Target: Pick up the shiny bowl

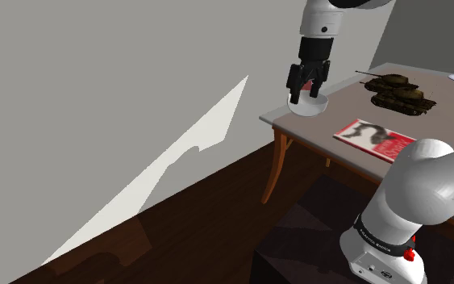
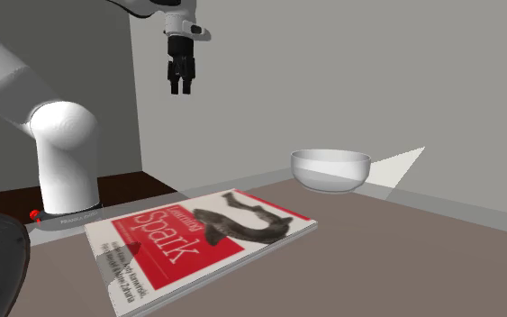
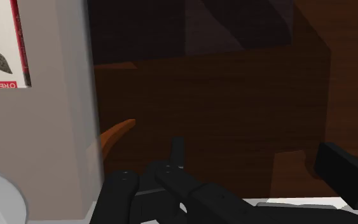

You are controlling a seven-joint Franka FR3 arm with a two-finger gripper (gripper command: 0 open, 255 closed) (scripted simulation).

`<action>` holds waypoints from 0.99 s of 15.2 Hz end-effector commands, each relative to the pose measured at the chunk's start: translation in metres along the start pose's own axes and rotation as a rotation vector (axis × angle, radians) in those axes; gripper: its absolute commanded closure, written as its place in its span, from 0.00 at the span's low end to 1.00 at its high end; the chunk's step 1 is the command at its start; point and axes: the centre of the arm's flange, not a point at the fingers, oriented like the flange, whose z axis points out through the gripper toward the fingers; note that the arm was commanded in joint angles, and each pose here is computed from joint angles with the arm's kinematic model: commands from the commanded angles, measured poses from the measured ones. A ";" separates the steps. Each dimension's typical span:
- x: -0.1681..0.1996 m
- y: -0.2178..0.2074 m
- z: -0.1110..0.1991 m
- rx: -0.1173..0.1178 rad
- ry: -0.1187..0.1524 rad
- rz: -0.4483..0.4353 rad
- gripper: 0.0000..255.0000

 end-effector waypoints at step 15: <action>0.105 0.132 0.056 -0.057 0.002 0.012 0.00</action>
